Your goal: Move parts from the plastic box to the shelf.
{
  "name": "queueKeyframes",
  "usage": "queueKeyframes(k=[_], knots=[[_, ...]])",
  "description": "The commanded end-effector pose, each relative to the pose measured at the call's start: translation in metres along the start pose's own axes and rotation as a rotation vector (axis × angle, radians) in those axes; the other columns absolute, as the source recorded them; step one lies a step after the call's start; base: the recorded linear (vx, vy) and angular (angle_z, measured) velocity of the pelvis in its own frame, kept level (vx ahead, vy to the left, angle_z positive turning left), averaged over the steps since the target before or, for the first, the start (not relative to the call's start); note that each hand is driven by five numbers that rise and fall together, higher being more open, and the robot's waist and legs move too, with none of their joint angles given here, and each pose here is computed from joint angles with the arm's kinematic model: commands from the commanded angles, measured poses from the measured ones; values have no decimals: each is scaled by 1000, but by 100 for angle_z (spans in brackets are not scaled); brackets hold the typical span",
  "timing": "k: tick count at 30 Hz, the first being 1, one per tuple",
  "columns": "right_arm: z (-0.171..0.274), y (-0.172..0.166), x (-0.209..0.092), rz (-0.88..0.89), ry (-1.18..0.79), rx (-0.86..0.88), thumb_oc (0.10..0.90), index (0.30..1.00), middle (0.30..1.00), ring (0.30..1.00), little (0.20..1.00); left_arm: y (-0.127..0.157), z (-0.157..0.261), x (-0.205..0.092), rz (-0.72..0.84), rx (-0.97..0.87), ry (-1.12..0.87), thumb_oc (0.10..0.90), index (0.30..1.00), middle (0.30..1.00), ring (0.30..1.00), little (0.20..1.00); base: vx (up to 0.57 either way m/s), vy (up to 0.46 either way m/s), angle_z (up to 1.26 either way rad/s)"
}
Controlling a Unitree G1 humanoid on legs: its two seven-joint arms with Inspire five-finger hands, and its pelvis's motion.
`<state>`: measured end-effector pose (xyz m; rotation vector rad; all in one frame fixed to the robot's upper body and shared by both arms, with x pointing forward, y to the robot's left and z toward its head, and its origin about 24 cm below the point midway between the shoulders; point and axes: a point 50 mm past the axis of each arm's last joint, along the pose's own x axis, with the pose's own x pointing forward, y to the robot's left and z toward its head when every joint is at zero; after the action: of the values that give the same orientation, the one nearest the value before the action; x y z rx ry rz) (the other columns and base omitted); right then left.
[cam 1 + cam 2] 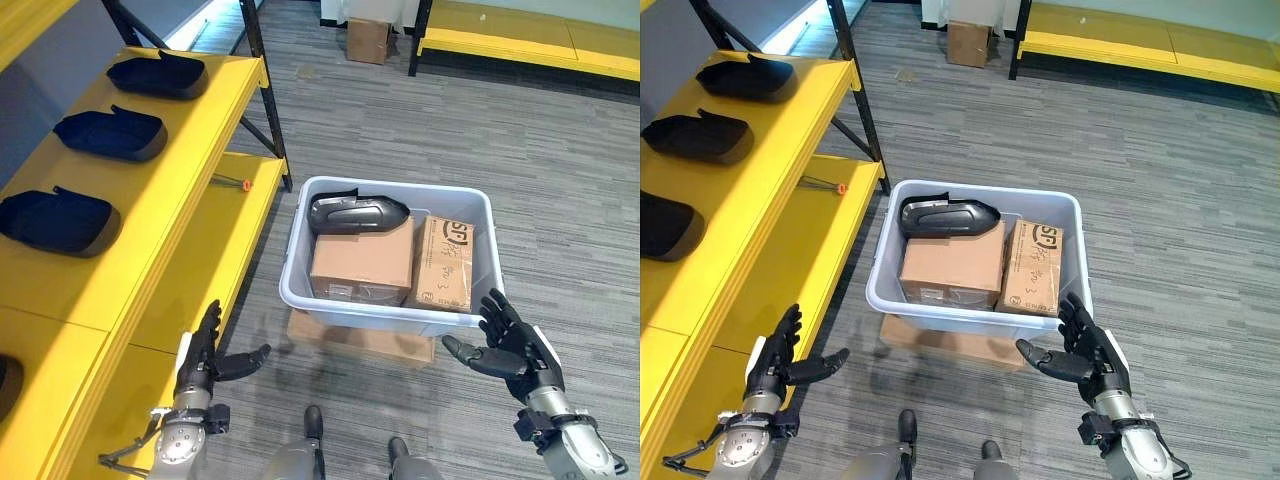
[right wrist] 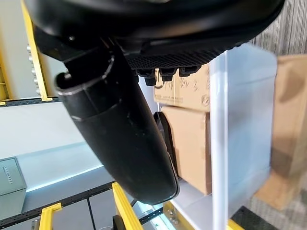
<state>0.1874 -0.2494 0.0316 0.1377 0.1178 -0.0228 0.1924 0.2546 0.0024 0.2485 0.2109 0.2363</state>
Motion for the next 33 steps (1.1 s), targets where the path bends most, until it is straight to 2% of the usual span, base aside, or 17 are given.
queueKeyframes(k=[1,9,15,22,33], knots=[[44,-4,2,23,-201,-74,900,1000,1000,1000,1000,20,27,-8,48,26,-163,900,1000,1000,1000,1000,149,158,-1],[49,4,8,52,-227,-70,900,1000,1000,1000,1000,18,40,3,-7,94,-206,900,1000,1000,1000,1000,106,128,-6],[48,12,14,57,-243,-53,900,1000,1000,1000,1000,22,52,9,14,126,-252,900,1000,1000,1000,1000,54,95,-16],[54,19,20,86,-265,-65,900,1000,1000,1000,1000,29,48,8,71,112,-237,900,1000,1000,1000,1000,92,-136,-13],[56,9,10,81,-232,-109,900,1000,1000,1000,1000,19,31,-3,29,70,-170,900,1000,1000,1000,1000,88,-148,19]])
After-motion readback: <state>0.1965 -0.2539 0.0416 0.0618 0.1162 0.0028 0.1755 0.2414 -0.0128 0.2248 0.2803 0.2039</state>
